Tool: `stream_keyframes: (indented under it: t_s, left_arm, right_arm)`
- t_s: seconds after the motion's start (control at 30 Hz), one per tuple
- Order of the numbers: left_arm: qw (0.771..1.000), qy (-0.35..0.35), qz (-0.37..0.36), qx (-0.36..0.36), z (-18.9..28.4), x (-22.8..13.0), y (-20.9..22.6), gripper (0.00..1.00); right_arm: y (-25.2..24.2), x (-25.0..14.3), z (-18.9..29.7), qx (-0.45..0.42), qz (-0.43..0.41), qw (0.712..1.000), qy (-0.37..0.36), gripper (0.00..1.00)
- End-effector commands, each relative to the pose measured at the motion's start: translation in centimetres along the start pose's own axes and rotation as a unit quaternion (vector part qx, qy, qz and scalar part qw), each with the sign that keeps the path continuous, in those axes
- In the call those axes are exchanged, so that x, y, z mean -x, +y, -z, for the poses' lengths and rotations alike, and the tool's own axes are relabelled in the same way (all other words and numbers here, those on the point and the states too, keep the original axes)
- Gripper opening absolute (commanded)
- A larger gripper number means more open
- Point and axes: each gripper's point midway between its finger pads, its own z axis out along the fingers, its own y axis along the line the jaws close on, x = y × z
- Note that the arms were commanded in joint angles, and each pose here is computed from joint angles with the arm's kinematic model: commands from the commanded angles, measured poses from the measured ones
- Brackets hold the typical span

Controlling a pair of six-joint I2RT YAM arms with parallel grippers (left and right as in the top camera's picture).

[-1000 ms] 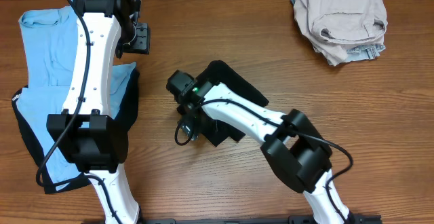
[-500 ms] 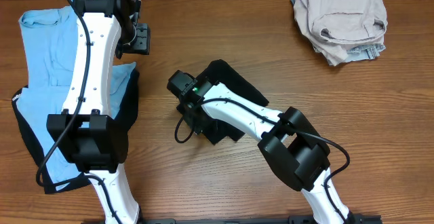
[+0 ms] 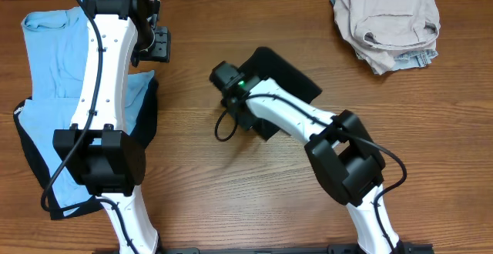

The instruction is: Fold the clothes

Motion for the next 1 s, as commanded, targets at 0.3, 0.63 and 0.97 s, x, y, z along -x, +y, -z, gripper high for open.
stream_keyframes:
  t_s: [0.3, 0.63, 0.97]
  left_arm:
    - [1.000, -0.004, -0.004, -0.003, -0.3, 0.5, 0.3, 0.62]
    - [1.000, -0.007, -0.004, -0.003, -0.3, 0.6, 0.3, 0.62]
    - [1.000, -0.007, -0.004, -0.003, -0.3, 0.6, 0.3, 0.62]
  right_arm:
    - [-3.3, 0.8, 3.7, -0.041, 0.001, 0.998, -0.037, 0.66]
    - [-4.6, 2.1, 5.2, -0.084, 0.005, 0.994, -0.072, 1.00]
    - [-2.3, 1.2, 3.2, 0.034, 0.015, 0.998, -0.059, 1.00]
